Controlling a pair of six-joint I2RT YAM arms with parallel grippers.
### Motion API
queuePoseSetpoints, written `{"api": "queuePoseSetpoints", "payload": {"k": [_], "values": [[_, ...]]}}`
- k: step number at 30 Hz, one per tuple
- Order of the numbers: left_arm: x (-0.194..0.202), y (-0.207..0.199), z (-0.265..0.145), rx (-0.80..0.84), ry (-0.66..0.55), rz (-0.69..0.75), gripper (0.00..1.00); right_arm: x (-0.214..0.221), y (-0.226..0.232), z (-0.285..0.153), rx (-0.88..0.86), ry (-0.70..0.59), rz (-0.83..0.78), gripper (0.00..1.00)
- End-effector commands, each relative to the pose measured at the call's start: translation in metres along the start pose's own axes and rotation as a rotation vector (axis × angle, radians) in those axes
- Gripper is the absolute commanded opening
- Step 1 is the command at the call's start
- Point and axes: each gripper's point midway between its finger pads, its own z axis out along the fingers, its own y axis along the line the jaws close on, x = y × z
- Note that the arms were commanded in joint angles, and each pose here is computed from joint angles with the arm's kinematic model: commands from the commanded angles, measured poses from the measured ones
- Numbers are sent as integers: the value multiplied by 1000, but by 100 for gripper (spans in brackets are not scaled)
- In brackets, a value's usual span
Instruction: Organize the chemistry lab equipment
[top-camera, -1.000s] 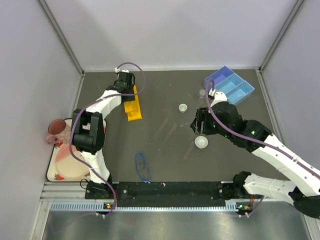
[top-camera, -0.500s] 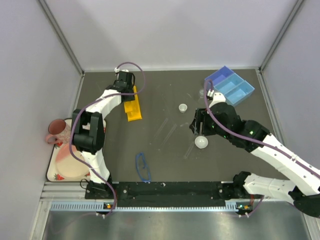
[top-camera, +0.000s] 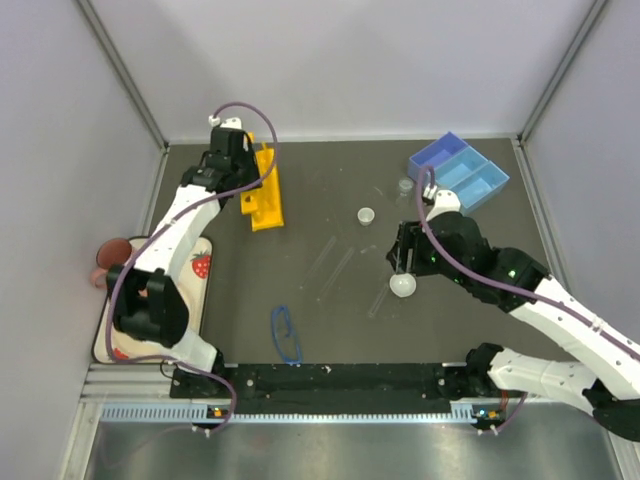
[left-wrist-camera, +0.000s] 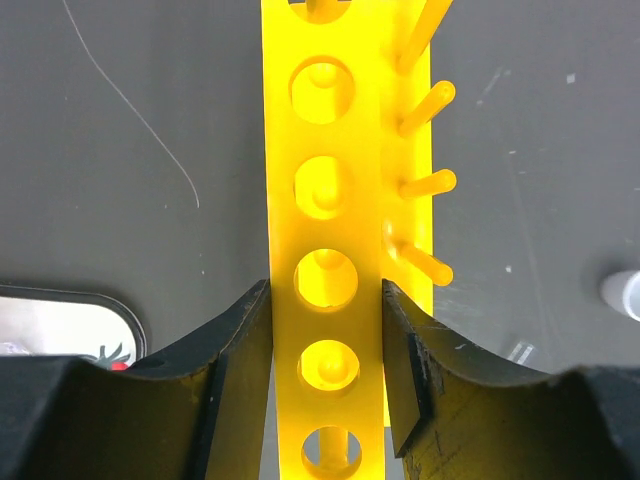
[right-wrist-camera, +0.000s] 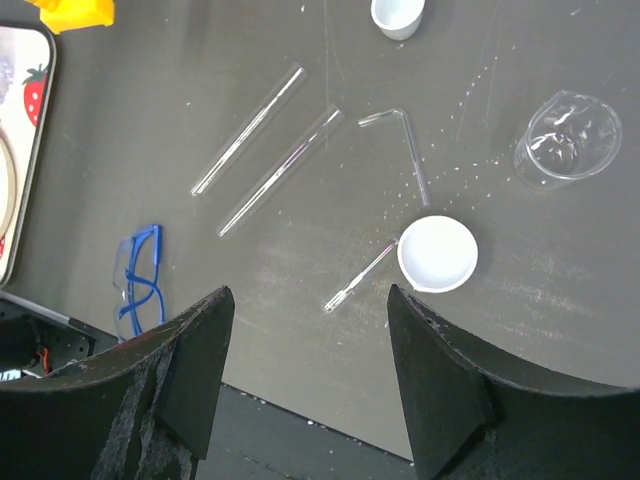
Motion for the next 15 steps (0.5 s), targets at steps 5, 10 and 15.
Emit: {"api": "queuePoseSetpoints", "payload": {"k": [5, 10, 15], "values": [[-11, -73, -85, 234, -104, 76, 1, -23, -30, -43, 110, -100, -4, 64], [-2, -137, -141, 389, -137, 149, 2, -44, -61, -76, 238, -194, 18, 65], [14, -197, -191, 540, -146, 215, 2, -59, -101, -106, 388, -259, 93, 65]]}}
